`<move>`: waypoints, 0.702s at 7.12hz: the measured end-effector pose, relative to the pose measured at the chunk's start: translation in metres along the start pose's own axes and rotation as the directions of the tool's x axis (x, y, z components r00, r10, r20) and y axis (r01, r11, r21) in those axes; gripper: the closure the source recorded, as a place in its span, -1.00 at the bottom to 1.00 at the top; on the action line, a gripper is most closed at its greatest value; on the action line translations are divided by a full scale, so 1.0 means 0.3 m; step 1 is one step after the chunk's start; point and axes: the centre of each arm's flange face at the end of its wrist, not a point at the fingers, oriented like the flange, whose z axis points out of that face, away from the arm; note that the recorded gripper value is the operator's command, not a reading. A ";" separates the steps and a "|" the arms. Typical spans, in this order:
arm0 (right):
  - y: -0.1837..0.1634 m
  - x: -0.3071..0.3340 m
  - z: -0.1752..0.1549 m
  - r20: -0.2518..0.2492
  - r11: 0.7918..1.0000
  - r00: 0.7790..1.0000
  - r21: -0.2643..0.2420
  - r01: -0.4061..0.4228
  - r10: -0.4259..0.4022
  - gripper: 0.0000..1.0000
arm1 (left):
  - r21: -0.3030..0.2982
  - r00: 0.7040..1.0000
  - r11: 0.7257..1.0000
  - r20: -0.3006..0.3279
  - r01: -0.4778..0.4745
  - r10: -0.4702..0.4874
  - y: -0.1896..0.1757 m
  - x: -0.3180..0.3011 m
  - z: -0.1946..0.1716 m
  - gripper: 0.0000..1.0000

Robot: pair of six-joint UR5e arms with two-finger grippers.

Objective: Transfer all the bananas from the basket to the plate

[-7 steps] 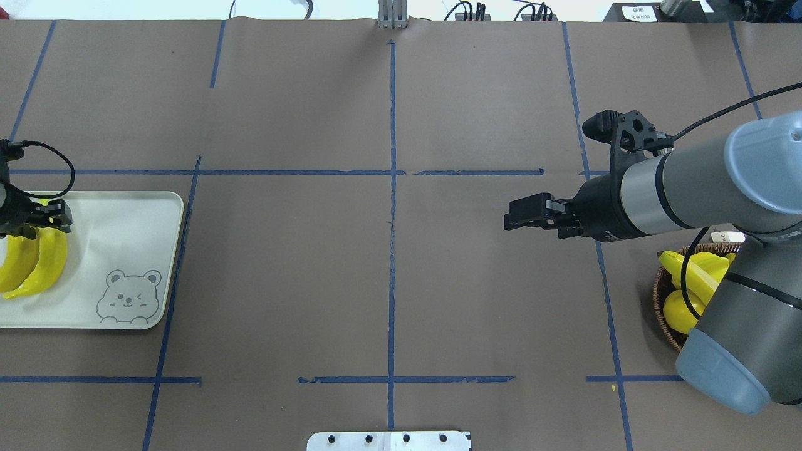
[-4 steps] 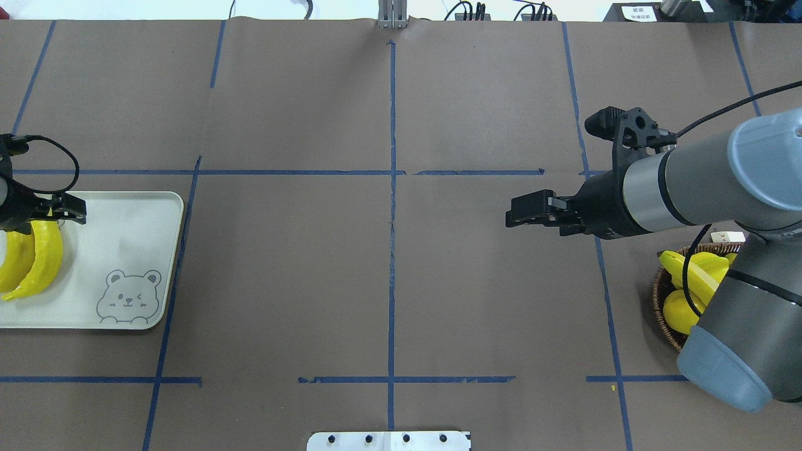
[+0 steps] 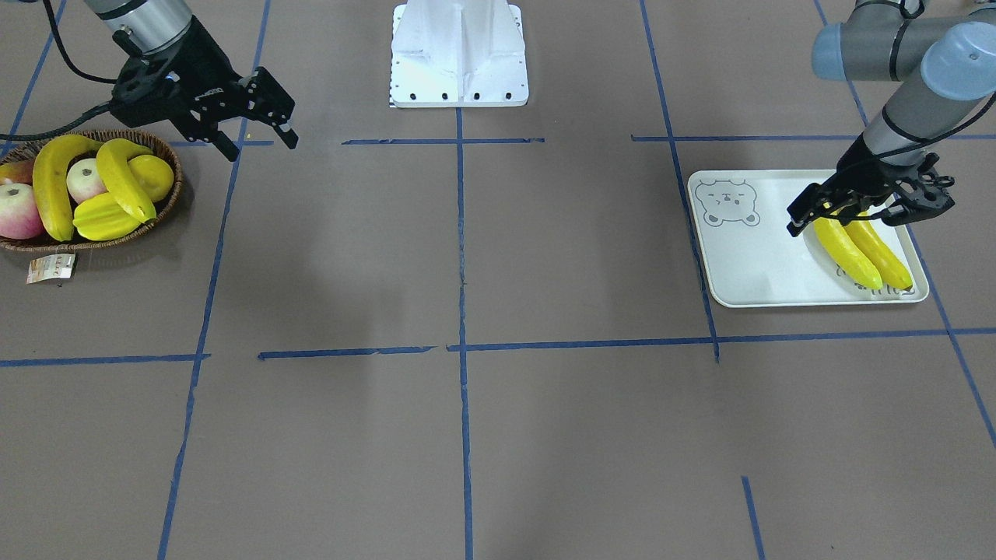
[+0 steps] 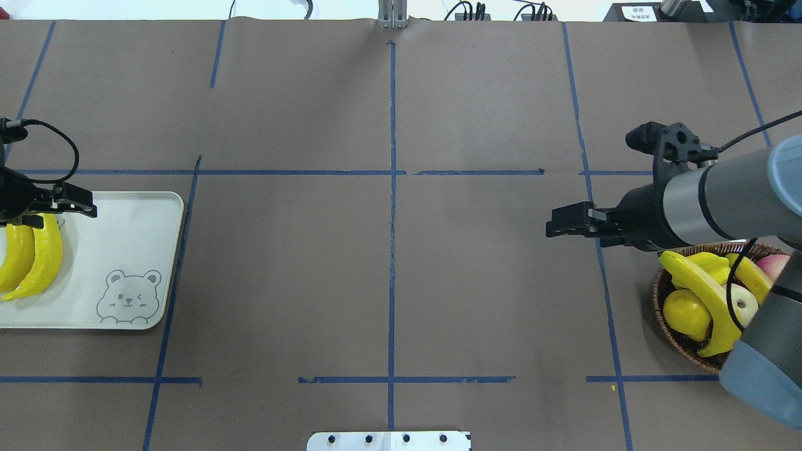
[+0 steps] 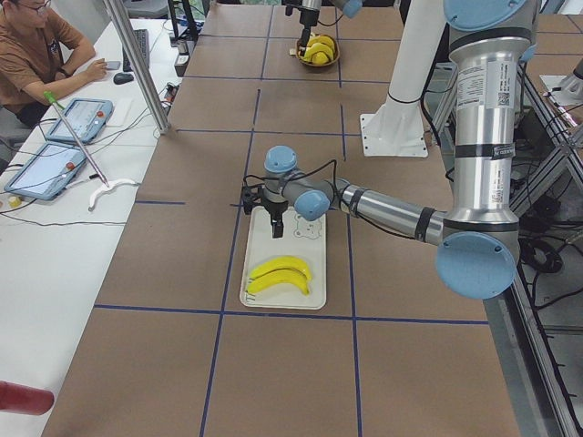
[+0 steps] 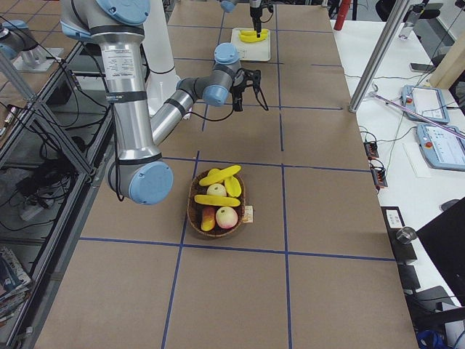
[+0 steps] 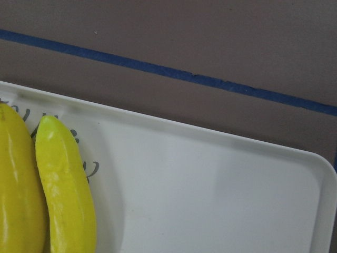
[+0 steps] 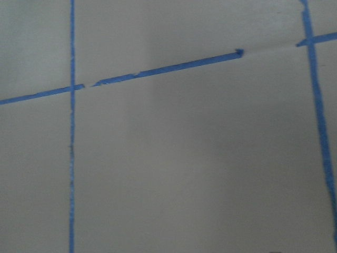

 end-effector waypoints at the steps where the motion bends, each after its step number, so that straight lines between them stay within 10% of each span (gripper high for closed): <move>1: 0.015 0.099 -0.028 -0.044 1.000 0.999 0.001 0.005 -0.005 -1.00 | 0.005 1.000 1.000 -0.010 -0.004 0.004 -0.001 0.018 -0.013 -0.99; 3: 0.021 0.317 -0.066 -0.134 0.989 0.980 -0.029 0.144 -0.147 -1.00 | 0.011 1.000 1.000 -0.022 -0.005 0.005 -0.001 0.041 -0.028 -0.99; 5: 0.021 0.538 -0.069 -0.117 0.964 0.958 -0.072 0.254 -0.261 -1.00 | 0.012 1.000 1.000 -0.025 -0.006 0.006 0.000 0.049 -0.030 -0.99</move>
